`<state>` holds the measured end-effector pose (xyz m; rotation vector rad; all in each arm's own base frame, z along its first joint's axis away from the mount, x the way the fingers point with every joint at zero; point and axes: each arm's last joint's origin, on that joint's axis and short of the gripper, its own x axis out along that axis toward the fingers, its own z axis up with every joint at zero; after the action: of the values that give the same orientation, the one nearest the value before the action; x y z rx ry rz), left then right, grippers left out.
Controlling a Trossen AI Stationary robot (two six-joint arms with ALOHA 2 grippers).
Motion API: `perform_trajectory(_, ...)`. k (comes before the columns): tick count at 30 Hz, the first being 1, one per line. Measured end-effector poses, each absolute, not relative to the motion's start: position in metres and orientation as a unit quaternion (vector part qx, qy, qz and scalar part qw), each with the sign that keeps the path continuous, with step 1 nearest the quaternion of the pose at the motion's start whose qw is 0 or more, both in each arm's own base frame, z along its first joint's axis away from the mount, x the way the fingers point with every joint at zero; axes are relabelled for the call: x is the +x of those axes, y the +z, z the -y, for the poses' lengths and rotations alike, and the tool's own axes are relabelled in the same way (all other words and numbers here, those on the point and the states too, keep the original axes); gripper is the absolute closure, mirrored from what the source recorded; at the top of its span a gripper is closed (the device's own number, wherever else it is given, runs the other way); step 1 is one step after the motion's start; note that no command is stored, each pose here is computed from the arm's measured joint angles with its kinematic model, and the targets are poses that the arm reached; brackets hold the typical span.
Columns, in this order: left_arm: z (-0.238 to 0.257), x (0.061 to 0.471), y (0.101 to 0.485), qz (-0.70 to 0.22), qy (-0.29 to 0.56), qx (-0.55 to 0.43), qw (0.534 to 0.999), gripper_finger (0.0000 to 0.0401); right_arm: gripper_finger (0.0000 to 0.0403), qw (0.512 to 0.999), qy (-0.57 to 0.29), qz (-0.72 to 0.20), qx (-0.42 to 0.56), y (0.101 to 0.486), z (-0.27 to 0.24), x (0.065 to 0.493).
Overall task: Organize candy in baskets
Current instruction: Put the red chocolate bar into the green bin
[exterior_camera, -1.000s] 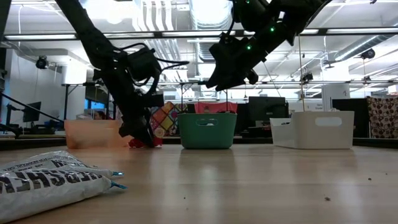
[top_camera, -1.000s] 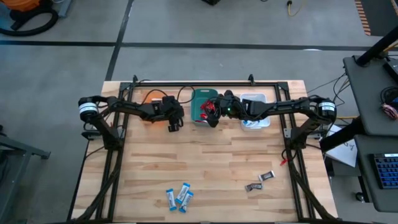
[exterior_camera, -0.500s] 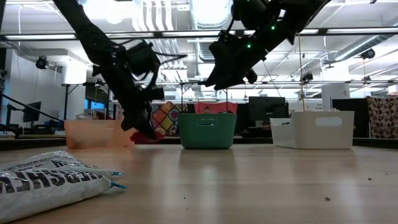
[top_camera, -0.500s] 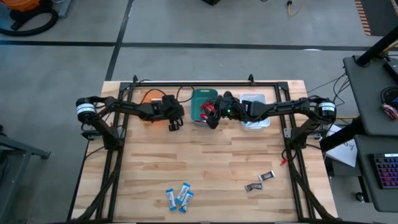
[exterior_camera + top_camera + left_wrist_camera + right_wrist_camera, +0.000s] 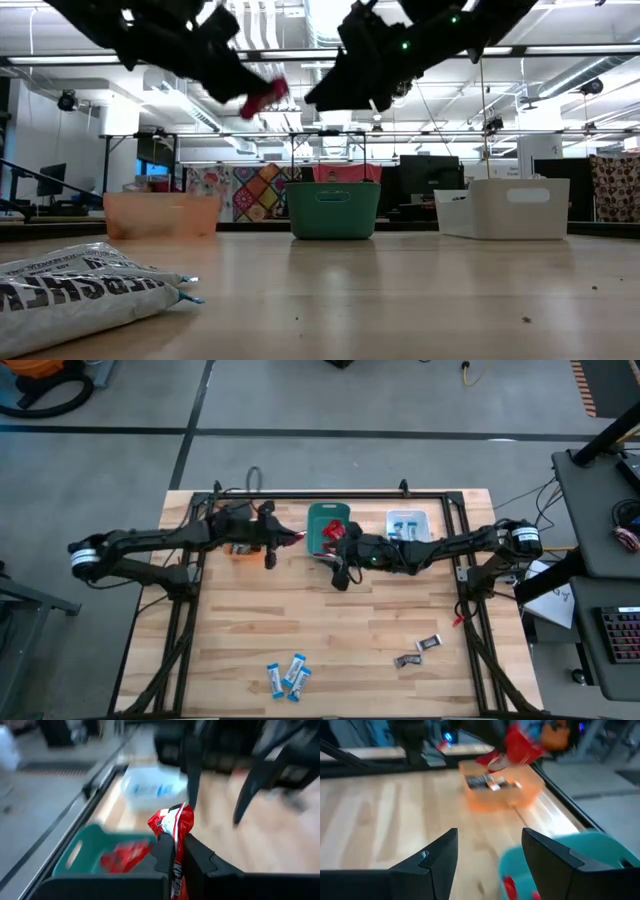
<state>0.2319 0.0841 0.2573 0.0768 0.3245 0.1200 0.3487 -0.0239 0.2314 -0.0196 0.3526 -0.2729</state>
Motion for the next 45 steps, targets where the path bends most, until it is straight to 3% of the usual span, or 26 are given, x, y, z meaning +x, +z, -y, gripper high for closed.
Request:
perform_trajectory(5, -0.068, 0.222, 0.267, -0.040, -0.019, 0.020, 0.999, 0.0399, 0.0191, 0.985, -0.112, -0.130, -0.033, 0.236, 0.010, 0.350)
perform_trajectory(14, -0.040, 0.217, 0.242, 0.089, -0.089, -0.025, 0.992, 0.0399, 0.0191, 0.997, -0.055, -0.049, -0.035, 0.251, 0.000, 0.353)
perform_trajectory(22, -0.031, 0.235, 0.234, 0.094, -0.063, -0.034, 0.993, 0.0399, 0.0191, 0.999, -0.039, -0.007, -0.030, 0.253, -0.001, 0.357)
perform_trajectory(33, -0.030, 0.271, 0.235, 0.079, -0.078, -0.033, 0.993, 0.0399, 0.0194, 0.999, -0.034, -0.019, -0.029, 0.244, -0.001, 0.363)
perform_trajectory(37, -0.029, 0.275, 0.235, 0.078, -0.105, -0.025, 0.991, 0.0399, 0.0224, 0.999, -0.029, -0.020, -0.033, 0.244, -0.001, 0.363)
perform_trajectory(45, -0.029, 0.274, 0.236, 0.070, -0.108, -0.038, 0.991, 0.0367, 0.0354, 0.999, -0.016, -0.024, -0.036, 0.243, -0.002, 0.363)
